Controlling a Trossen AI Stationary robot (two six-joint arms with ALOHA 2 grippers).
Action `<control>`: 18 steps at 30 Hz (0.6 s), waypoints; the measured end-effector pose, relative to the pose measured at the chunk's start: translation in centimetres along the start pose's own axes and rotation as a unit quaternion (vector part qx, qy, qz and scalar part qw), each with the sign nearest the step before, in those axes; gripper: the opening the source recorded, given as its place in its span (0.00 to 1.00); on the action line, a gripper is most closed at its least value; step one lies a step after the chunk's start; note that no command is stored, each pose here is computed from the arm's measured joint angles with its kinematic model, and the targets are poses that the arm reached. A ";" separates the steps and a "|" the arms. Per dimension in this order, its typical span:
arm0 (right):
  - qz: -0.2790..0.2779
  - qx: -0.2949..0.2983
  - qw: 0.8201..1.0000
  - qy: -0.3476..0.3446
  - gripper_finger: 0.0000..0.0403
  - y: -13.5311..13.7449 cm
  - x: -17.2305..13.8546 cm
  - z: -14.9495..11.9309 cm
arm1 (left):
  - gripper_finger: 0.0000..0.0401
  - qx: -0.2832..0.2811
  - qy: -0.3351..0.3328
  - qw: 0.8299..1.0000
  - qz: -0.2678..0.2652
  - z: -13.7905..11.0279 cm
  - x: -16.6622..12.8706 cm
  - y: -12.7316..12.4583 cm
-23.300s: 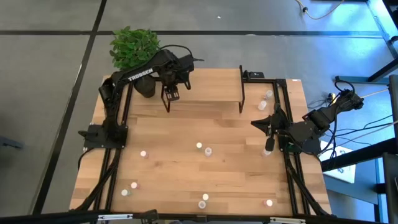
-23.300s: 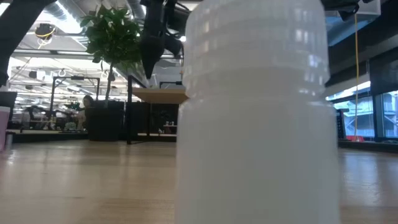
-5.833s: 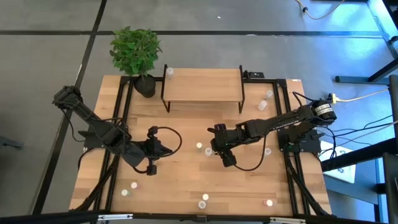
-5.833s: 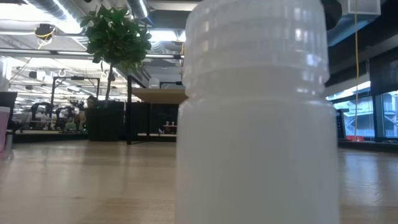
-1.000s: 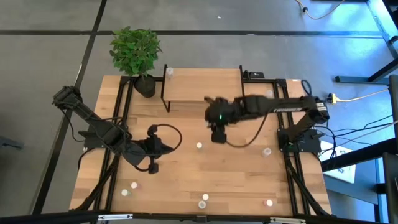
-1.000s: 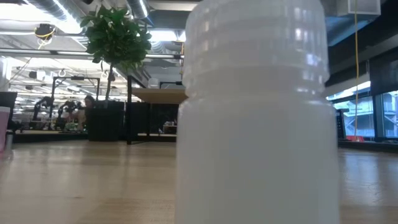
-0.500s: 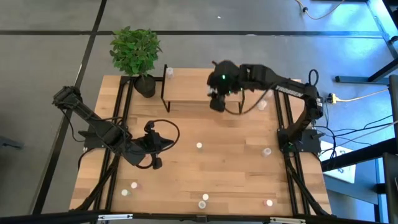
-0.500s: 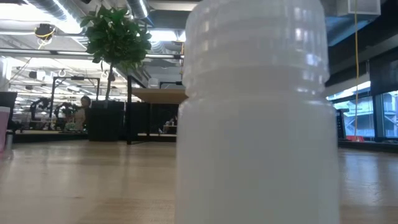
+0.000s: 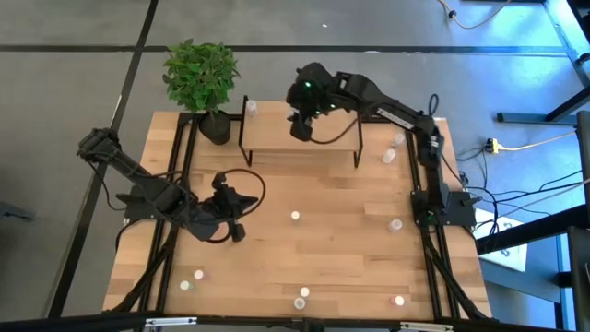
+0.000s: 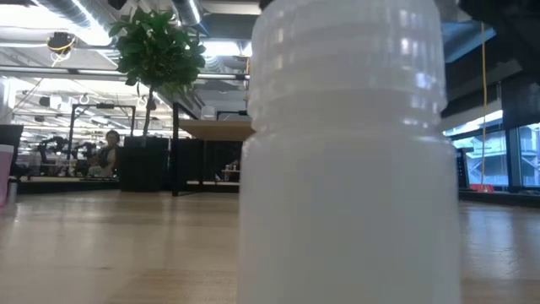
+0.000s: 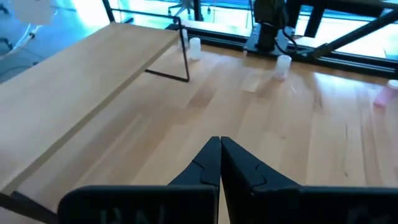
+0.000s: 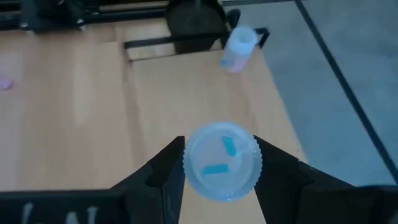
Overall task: Pick and place medicine bottles onto shelf by color
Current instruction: Put the center white pill bottle on the shelf
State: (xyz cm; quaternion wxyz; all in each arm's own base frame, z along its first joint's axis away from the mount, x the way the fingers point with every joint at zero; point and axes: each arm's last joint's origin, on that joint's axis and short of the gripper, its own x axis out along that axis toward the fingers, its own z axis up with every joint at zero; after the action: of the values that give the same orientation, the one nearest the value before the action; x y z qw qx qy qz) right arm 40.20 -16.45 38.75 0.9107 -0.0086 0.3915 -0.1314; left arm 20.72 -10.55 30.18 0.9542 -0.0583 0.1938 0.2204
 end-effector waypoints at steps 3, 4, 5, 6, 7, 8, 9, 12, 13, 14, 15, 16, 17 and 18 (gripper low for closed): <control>-0.010 -0.009 1.000 0.002 0.39 -1.2 1.8 0.0 | 0.00 -0.013 0.001 1.000 0.006 0.0 0.2 0.2; -0.012 -0.013 1.000 -0.001 0.39 -1.7 2.3 -0.1 | 0.00 -0.014 0.000 1.000 0.010 0.0 0.2 0.2; -0.012 -0.015 1.000 0.005 0.39 -2.1 3.0 -0.4 | 0.00 -0.014 -0.002 1.000 0.015 0.1 0.2 0.3; -0.010 -0.018 1.000 0.011 0.39 -2.4 3.6 -0.6 | 0.00 -0.014 -0.008 1.000 0.024 0.1 0.2 0.3; -0.006 -0.017 1.000 0.017 0.39 -2.8 4.1 -0.9 | 0.00 -0.013 -0.014 0.999 0.034 0.1 0.2 0.4; -0.001 -0.018 1.000 0.024 0.39 -3.2 4.8 -1.2 | 0.00 -0.010 -0.021 0.999 0.047 0.1 0.2 0.5; 0.002 -0.021 0.999 0.030 0.39 -3.5 5.3 -1.5 | 0.00 -0.008 -0.029 0.998 0.061 0.1 0.2 0.6; 0.007 -0.031 0.999 0.038 0.39 -4.3 6.7 -2.0 | 0.00 -0.001 -0.051 0.994 0.098 0.2 0.2 0.9; 0.008 -0.035 0.999 0.036 0.39 -4.5 7.0 -2.1 | 0.00 0.002 -0.054 0.993 0.105 0.2 0.2 0.9; 0.012 -0.038 0.999 0.035 0.39 -4.7 7.3 -2.2 | 0.00 0.003 -0.056 0.992 0.109 0.2 0.2 1.0; 0.016 -0.042 0.998 0.034 0.39 -4.8 7.6 -2.3 | 0.00 0.004 -0.056 0.992 0.111 0.2 0.1 1.0; 0.020 -0.049 0.998 0.033 0.39 -5.0 7.9 -2.4 | 0.00 0.004 -0.056 0.992 0.111 0.2 0.1 1.0; 0.024 -0.056 0.998 0.032 0.39 -5.2 8.1 -2.5 | 0.00 0.004 -0.056 0.992 0.111 0.1 0.2 1.0; 0.025 -0.057 0.998 0.031 0.39 -5.3 8.4 -2.6 | 0.00 0.003 -0.056 0.992 0.111 0.2 0.1 1.0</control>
State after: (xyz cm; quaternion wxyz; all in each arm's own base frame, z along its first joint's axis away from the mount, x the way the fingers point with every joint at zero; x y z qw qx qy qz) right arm 42.67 -23.38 31.62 0.8990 -0.0464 0.4268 -0.0867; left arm 20.45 -9.56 30.24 0.9335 -0.0209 0.1457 0.3269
